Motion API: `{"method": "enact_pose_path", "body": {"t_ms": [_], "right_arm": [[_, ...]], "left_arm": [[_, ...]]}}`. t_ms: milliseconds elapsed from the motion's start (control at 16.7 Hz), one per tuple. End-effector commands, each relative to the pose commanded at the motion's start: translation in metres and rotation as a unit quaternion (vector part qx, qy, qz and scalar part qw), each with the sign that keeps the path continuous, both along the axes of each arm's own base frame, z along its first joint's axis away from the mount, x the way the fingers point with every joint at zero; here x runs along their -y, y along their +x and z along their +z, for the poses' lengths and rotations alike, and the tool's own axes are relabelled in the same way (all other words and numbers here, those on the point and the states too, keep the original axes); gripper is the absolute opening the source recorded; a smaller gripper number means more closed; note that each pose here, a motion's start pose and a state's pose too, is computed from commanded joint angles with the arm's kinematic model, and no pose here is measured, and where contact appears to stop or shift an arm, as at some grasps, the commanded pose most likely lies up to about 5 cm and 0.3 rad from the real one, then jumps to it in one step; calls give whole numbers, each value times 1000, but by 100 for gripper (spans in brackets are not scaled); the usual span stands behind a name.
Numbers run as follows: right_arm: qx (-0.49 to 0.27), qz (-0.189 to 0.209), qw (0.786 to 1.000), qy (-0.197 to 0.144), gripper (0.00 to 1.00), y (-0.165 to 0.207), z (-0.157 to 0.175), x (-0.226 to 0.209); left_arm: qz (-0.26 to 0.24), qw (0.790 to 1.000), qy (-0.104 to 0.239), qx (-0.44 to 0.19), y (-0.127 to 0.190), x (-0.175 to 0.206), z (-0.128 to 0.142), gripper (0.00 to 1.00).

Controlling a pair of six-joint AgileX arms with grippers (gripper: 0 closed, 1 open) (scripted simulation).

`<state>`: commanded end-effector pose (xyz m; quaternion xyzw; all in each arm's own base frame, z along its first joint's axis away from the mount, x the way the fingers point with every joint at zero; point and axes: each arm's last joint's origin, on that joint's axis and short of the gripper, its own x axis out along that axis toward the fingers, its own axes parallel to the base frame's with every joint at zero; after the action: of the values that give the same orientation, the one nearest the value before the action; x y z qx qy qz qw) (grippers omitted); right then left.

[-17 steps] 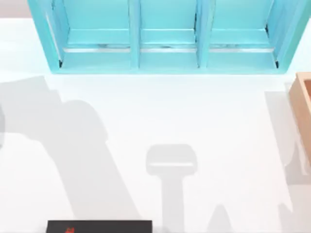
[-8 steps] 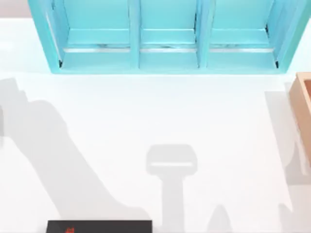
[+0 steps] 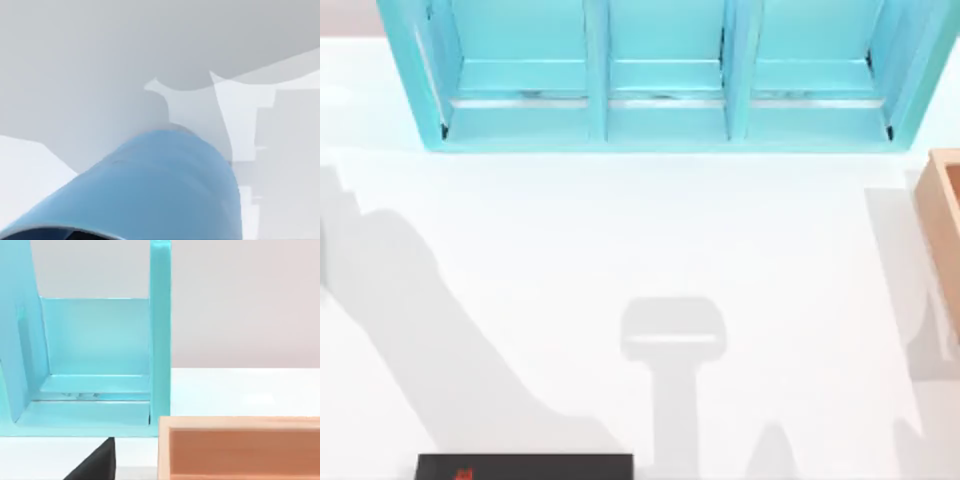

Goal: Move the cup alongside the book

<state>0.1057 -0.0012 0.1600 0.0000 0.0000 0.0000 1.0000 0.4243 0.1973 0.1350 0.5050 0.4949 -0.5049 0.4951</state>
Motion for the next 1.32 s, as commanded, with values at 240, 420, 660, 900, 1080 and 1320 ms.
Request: {"method": "enact_pose_path", "body": {"t_ms": [240,420,660,900,1080,1320], "right_arm": [[0,0,1000,0,100,0,0,0],[0,0,1000,0,100,0,0,0],[0,0,1000,0,100,0,0,0],[0,0,1000,0,100,0,0,0],[0,0,1000,0,100,0,0,0],[0,0,1000,0,100,0,0,0]], "left_arm": [[0,1000,0,0,0,0,0,62],[0,1000,0,0,0,0,0,40],[0,1000,0,0,0,0,0,10],[0,1000,0,0,0,0,0,0],[0,1000,0,0,0,0,0,0],[-2,1000,0,0,1,1,1,0]]}}
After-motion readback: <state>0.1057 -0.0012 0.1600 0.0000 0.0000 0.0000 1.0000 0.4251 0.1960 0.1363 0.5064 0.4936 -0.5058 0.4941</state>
